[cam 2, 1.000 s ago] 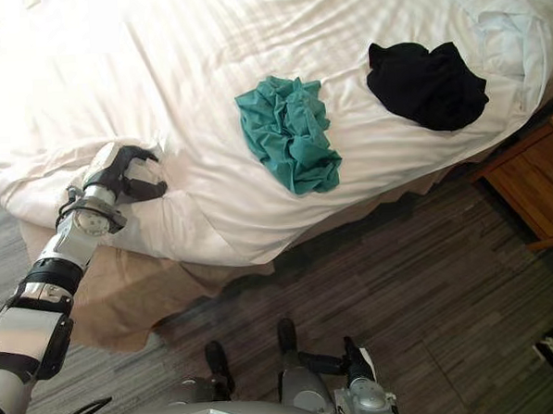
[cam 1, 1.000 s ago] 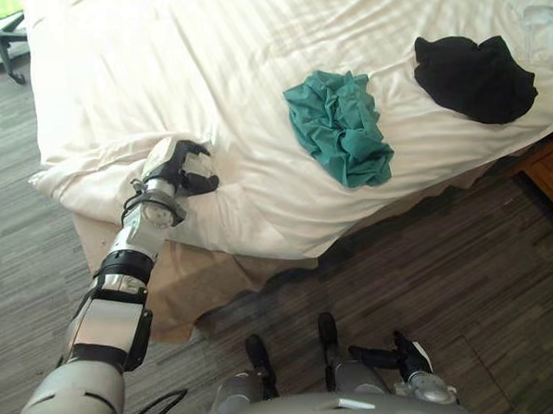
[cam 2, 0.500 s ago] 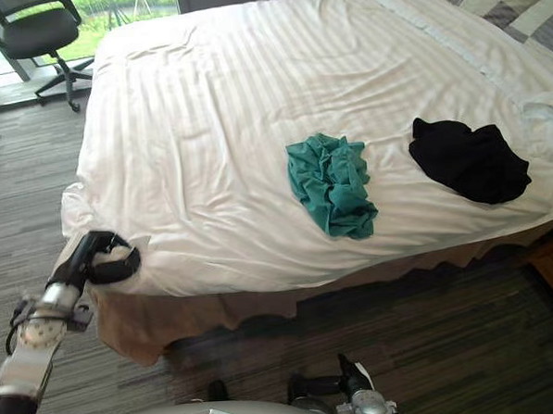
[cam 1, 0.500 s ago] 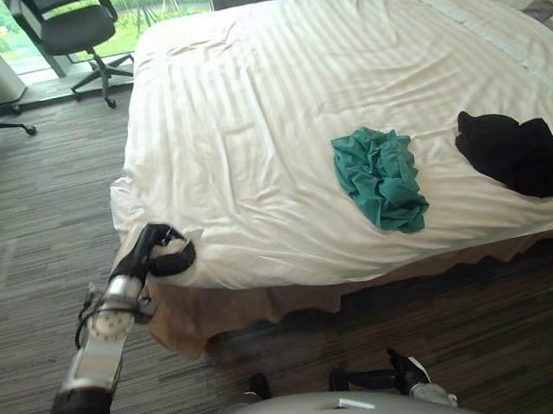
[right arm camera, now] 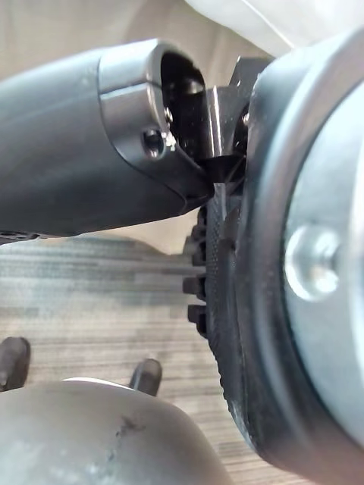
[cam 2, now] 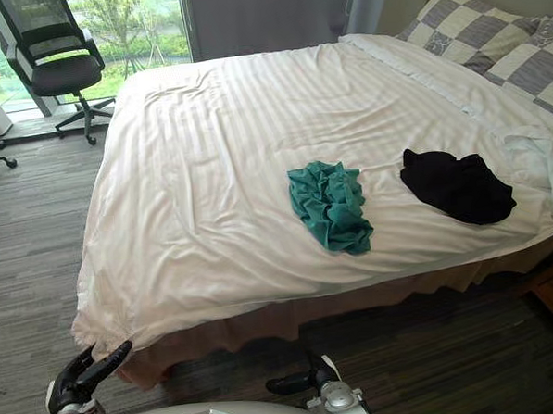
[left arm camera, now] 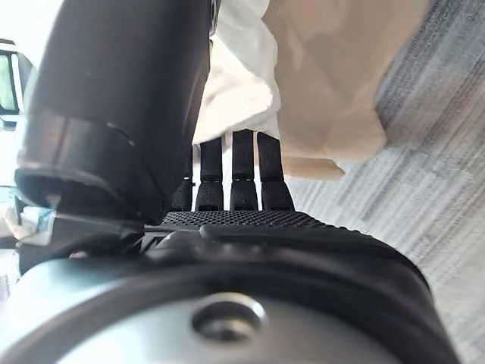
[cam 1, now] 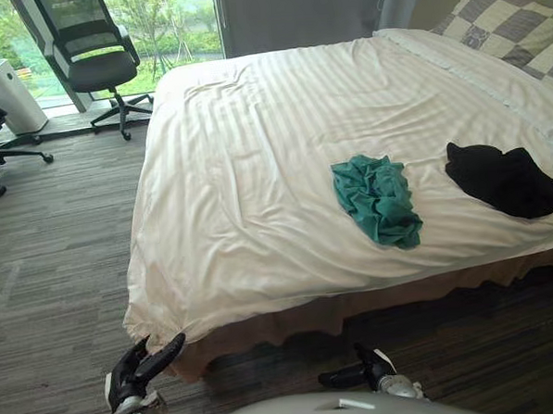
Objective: Tidy up the quilt and then pick up the clothes from the bed and put them into the laundry hamper
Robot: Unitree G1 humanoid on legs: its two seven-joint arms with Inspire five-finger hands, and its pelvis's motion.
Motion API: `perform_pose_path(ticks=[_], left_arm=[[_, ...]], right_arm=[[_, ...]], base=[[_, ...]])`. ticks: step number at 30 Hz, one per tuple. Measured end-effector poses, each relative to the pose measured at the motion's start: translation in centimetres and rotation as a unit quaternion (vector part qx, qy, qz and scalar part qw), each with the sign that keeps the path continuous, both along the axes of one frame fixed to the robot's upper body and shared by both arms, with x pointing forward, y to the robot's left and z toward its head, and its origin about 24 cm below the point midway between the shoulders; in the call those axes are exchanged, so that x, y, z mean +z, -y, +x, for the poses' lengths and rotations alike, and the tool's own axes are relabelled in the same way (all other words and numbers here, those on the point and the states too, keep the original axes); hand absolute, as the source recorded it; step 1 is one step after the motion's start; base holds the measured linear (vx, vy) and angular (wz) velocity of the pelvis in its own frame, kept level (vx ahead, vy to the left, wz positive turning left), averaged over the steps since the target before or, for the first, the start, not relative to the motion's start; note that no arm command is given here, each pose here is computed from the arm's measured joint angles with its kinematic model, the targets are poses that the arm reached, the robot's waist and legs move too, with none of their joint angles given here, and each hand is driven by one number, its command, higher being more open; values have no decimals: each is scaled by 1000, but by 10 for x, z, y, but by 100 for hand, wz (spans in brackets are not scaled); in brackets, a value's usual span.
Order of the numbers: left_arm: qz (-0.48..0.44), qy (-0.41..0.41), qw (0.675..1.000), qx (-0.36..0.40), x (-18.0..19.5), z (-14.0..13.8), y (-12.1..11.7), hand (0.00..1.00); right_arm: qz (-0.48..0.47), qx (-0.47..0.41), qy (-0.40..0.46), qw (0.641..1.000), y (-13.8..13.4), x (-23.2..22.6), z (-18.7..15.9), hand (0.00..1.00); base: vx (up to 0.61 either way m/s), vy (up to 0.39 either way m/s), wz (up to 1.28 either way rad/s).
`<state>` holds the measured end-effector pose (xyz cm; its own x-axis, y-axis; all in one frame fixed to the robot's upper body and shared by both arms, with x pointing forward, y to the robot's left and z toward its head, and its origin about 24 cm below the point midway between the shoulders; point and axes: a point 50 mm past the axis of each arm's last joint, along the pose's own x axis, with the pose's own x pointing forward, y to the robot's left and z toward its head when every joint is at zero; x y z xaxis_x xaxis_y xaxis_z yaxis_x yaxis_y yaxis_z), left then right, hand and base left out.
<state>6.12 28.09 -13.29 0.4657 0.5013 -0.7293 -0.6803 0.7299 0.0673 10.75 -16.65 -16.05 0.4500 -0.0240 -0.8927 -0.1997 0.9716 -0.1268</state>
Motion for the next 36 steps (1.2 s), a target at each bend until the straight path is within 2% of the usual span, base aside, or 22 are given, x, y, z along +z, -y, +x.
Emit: perform_pose_path(ticks=[3,5,7,9,12,17,20,26,29,30,32,34,35,36], left_arm=[[-72,-106,991,35,-23,-35,23,100],[-114,-176,977,30,-34,-61,50,100],[-123,-198,972,13,-36,-67,58,100],[-98,-202,974,-29,-36,-56,58,100],[-58,-175,972,-143,-33,-19,66,100],[-36,-110,974,-196,-26,24,76,100],[-47,-101,971,-210,-26,29,89,100],[-42,-103,973,-203,-26,27,82,100],[-40,-107,973,-200,-26,25,78,100],[-40,-114,974,-194,-26,22,76,100],[-40,-118,974,-191,-27,20,75,100],[-35,-114,974,-191,-25,19,75,100],[-35,-113,975,-191,-25,19,74,100],[-34,-112,975,-191,-25,19,74,100]], right_arm=[[13,-58,1,998,1,-1,-1,0],[16,-96,2,995,3,-1,-2,0],[19,-124,-3,992,5,-2,-7,0],[17,-142,-4,990,8,-3,-9,0],[17,-179,3,984,17,-1,-9,0],[19,-241,-1,970,26,-2,-15,0],[21,-295,-5,955,33,-3,-23,0],[15,-381,-3,924,49,-3,-35,0],[1,-397,48,917,63,10,-20,0],[-21,-397,150,905,82,41,6,0],[-35,-395,222,891,92,67,24,0],[-96,-379,349,852,114,123,47,0],[-116,-380,372,839,120,135,51,0],[-155,-392,405,811,131,151,57,0]], base=[[93,24,6],[116,-1,9],[79,-23,18],[25,-38,12],[-48,-26,-11],[-88,-31,-18],[-67,-12,-23],[-9,-11,-12],[40,3,-23],[46,-2,-16],[48,-6,-10],[54,-19,-5],[53,-39,4],[39,-39,7]])
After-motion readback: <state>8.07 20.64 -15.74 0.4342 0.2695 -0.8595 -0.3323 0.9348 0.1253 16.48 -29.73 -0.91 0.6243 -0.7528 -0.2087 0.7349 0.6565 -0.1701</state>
